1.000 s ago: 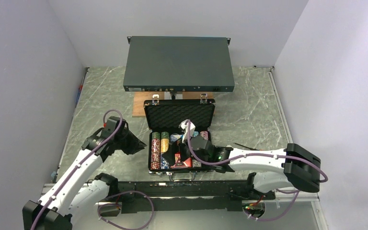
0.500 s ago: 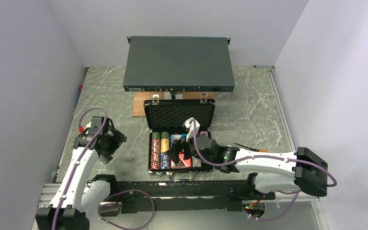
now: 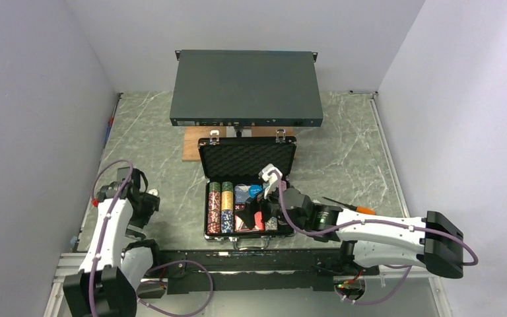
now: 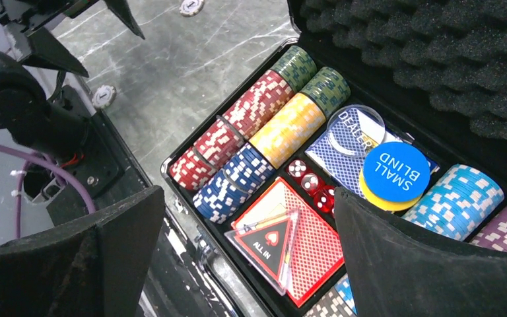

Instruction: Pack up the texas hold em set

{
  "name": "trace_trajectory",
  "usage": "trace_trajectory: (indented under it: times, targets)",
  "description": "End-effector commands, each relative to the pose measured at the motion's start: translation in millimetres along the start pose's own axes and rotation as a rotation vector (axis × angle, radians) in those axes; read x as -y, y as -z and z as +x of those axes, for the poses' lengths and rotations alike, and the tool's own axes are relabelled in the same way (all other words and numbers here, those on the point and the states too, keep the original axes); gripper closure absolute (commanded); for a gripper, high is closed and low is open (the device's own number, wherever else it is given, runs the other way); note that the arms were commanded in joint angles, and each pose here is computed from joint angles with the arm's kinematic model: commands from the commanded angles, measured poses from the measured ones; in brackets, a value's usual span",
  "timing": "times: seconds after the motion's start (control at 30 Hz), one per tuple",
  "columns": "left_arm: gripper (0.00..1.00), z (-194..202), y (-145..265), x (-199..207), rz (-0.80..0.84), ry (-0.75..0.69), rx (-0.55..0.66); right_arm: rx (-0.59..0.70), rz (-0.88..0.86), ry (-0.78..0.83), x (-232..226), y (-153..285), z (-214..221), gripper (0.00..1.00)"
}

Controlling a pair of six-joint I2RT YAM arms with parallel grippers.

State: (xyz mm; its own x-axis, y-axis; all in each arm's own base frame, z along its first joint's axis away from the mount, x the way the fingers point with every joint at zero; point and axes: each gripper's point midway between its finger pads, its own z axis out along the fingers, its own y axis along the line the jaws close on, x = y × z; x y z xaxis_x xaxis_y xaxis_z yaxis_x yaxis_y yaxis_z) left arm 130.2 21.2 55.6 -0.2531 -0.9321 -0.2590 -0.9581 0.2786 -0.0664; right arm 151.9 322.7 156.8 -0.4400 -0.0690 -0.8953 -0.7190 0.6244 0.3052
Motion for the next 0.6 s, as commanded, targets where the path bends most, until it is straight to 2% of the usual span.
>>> trace_trajectory:
  times: [0.0,0.2,0.3,0.37,0.43,0.53,0.57]
  targets:
    - [0.01,5.2,8.4,-40.7,-0.222,0.067,-0.037,0.078,-0.074,0.028,-7.7,12.2,-14.0,0.0]
    - [0.02,-1.8,0.6,-23.6,-0.165,0.198,-0.077,0.113,-0.075,0.044,1.8,22.4,-15.6,0.0]
    - [0.08,-16.6,-6.6,14.0,0.017,0.167,-0.04,0.138,-0.103,0.03,0.6,28.1,-15.2,0.0]
    - [0.1,-29.6,-8.4,27.8,0.069,0.135,0.006,0.147,-0.1,0.035,-0.7,31.5,-14.1,0.0]
    - [0.11,-27.4,-10.5,14.8,-0.034,0.137,-0.012,0.147,-0.106,0.046,-3.7,33.9,-12.6,0.0]
    - [0.09,-6.5,-8.9,-25.6,-0.302,0.164,-0.089,0.168,-0.099,0.054,-4.1,34.9,-12.7,0.0]
    - [0.09,1.5,-9.8,-30.4,-0.332,0.158,-0.118,0.177,-0.091,0.054,-2.8,35.1,-13.3,0.0]
